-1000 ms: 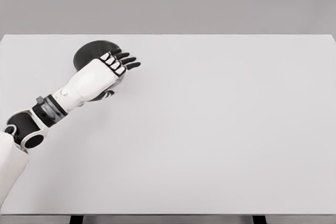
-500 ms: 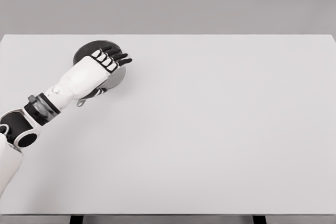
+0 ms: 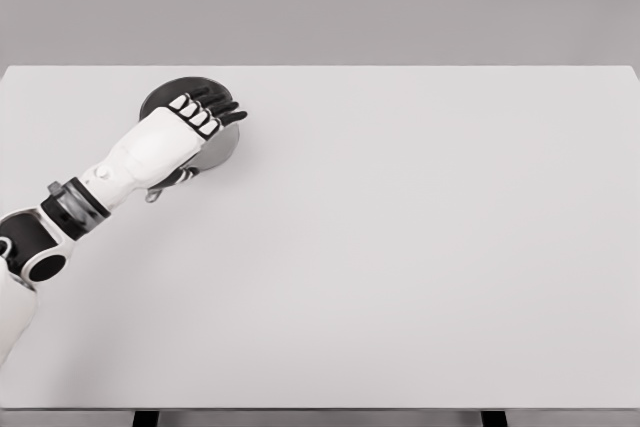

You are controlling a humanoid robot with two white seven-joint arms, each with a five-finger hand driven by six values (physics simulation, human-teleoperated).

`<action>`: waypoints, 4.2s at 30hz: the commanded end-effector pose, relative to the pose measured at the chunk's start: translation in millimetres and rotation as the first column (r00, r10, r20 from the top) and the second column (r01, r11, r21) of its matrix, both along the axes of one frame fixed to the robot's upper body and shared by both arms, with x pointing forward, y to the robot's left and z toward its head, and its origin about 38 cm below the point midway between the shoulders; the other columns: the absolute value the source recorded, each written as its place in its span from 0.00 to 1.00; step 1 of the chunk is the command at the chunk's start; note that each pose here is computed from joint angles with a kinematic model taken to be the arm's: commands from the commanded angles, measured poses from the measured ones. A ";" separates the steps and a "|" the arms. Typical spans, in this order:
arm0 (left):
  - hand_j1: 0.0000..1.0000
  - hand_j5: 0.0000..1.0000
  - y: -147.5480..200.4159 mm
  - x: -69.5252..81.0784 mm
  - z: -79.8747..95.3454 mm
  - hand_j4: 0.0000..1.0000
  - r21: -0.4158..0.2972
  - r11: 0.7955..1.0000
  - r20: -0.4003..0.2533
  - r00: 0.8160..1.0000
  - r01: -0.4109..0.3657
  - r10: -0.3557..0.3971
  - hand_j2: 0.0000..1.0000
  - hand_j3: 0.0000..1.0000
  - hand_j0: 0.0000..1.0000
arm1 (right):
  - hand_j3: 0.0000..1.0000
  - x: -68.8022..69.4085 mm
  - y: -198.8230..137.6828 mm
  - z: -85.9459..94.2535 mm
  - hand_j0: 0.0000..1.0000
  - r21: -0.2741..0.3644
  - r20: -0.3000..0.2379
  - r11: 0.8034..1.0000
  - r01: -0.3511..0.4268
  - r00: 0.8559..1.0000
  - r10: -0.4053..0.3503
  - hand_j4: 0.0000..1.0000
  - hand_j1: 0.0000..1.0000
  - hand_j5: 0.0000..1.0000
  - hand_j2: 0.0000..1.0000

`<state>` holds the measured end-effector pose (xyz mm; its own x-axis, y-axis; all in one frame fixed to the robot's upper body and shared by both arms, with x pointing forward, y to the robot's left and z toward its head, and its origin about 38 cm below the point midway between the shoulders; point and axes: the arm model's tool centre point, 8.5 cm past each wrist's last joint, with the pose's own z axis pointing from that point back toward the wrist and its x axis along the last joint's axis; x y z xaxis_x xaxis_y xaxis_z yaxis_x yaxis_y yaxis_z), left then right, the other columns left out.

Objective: Rotate pot handle

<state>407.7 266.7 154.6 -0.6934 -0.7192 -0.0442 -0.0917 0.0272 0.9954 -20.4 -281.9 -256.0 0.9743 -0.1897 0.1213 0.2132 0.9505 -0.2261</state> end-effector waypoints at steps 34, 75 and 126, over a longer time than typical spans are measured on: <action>1.00 1.00 61.4 -9.1 11.6 1.00 0.023 0.992 0.020 0.992 -0.126 0.126 1.00 1.00 1.00 | 1.00 0.0 0.0 0.0 1.00 0.000 0.000 1.000 0.001 1.000 -0.001 1.00 1.00 1.00 1.00; 1.00 1.00 167.0 0.9 16.1 1.00 0.070 0.922 -0.004 0.925 -0.380 0.381 1.00 1.00 1.00 | 1.00 0.0 0.0 0.0 1.00 0.000 0.000 1.000 0.001 1.000 -0.001 1.00 1.00 1.00 1.00; 1.00 1.00 174.7 20.9 24.4 1.00 0.072 0.908 0.006 0.911 -0.412 0.413 1.00 1.00 1.00 | 1.00 0.0 0.0 0.0 1.00 0.000 0.000 1.000 0.001 1.000 -0.001 1.00 1.00 1.00 1.00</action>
<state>428.3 441.4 177.1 -0.3356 -0.9362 -0.1048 -0.0643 -0.0882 0.9940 -19.4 -281.9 -256.0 0.9742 -0.1895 0.1228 0.2133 0.9505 -0.2257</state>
